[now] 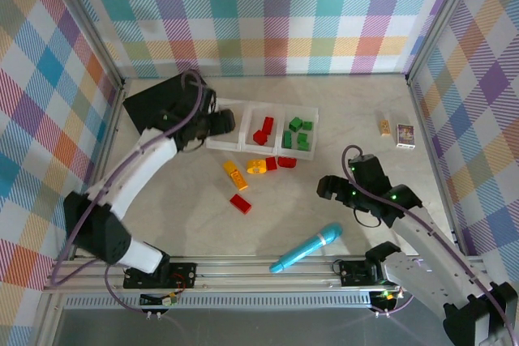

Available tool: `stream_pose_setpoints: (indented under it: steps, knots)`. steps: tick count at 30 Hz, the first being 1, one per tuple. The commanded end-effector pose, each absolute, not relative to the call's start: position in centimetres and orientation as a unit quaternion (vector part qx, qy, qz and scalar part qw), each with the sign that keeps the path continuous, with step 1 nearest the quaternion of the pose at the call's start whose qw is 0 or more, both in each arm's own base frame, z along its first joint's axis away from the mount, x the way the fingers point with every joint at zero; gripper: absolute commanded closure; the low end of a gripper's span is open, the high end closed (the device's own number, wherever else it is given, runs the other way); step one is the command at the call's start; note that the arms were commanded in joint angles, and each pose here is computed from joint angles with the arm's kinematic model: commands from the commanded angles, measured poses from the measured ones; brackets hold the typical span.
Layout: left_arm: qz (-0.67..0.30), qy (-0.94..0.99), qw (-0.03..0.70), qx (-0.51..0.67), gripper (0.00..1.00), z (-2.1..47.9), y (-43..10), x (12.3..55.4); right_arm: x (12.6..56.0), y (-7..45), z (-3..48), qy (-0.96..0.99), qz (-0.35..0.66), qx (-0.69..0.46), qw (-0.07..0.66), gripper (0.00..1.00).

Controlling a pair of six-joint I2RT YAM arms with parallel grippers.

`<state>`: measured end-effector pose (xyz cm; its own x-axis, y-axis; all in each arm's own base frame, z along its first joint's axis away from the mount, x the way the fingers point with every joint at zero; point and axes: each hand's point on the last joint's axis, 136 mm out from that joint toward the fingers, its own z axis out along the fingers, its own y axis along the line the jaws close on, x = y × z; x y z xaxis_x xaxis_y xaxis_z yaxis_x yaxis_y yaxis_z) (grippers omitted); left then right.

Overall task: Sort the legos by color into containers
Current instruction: Pick up the lego from the middle-left of the table.

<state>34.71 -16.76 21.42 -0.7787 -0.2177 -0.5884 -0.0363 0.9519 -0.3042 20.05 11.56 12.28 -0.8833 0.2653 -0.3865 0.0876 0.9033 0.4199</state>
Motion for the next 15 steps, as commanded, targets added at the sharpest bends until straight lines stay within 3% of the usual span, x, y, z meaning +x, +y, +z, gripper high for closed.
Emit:
stream_pose_setpoints:
  steps: [1, 6, 15]
  knots:
    - [-0.121, 0.937, 0.279, -0.170, 0.23, 16.2, -16.0, 30.0, 20.2, 12.8, 12.5, 0.950, 0.224, 0.082, 0.203, 0.06]
    - [-0.125, 0.920, 0.276, -0.250, 0.22, 13.1, -17.6, 25.4, 20.8, 14.4, 11.9, 0.950, 0.247, 0.070, 0.177, 0.06]
    - [-0.093, 0.909, 0.224, -0.338, 0.18, 8.5, -18.6, 23.4, 20.7, 14.9, 11.5, 0.953, 0.250, 0.055, 0.165, 0.06]
